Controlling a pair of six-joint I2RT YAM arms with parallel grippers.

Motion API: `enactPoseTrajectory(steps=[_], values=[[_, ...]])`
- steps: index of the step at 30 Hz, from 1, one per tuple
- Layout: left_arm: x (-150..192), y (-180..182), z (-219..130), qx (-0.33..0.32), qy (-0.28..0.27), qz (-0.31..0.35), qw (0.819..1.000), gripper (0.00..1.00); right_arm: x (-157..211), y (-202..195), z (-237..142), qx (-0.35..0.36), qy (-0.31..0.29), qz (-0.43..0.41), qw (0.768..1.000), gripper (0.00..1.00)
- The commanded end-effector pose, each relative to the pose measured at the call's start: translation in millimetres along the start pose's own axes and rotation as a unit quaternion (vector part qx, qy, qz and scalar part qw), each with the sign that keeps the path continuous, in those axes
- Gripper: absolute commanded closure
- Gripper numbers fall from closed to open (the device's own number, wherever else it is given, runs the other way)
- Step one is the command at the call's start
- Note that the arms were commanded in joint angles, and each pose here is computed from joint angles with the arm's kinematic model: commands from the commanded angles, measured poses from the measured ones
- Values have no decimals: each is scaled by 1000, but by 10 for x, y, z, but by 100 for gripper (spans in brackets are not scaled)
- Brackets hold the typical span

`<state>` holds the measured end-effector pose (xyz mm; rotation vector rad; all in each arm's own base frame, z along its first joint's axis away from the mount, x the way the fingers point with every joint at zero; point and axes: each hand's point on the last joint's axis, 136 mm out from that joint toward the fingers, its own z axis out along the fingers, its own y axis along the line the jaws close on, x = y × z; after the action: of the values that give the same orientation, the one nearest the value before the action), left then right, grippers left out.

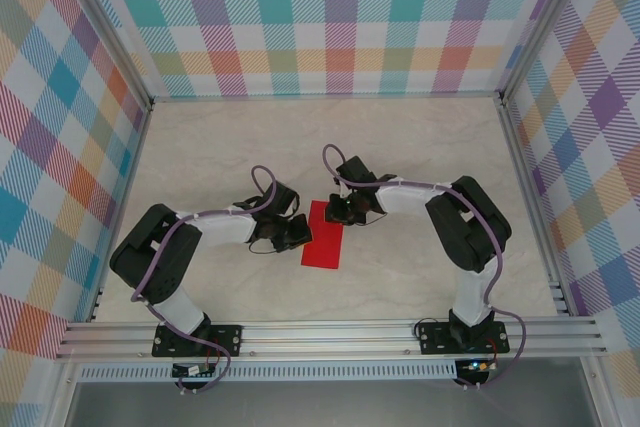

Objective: Fold a paper plane with a square sheet of paper (pick it up from the middle)

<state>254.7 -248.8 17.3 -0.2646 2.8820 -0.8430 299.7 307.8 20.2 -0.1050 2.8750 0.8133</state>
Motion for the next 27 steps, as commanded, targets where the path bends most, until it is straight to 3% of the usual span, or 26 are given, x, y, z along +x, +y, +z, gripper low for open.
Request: enactPoseTrajectory(steps=[1, 8, 11, 16, 19, 27], values=[[126, 159, -100, -43, 11, 6, 999, 87, 69, -146, -18, 35, 6, 6, 999, 87], [92, -121, -296, 12, -16, 8, 1000, 79, 252, -557, -197, 126, -12, 103, 987, 87], [166, -232, -316, 38, -17, 6, 999, 78, 318, -572, -339, 122, -29, 144, 982, 87], [288, -433, -307, 67, -20, 12, 998, 78, 190, -133, -586, 13, -66, 89, 994, 86], [334, -548, -300, 70, -26, 22, 997, 80, 238, 40, -610, -41, -54, 47, 997, 87], [457, -640, -97, 61, -24, 17, 998, 96, 439, 3, -452, -91, -6, 44, 995, 98]])
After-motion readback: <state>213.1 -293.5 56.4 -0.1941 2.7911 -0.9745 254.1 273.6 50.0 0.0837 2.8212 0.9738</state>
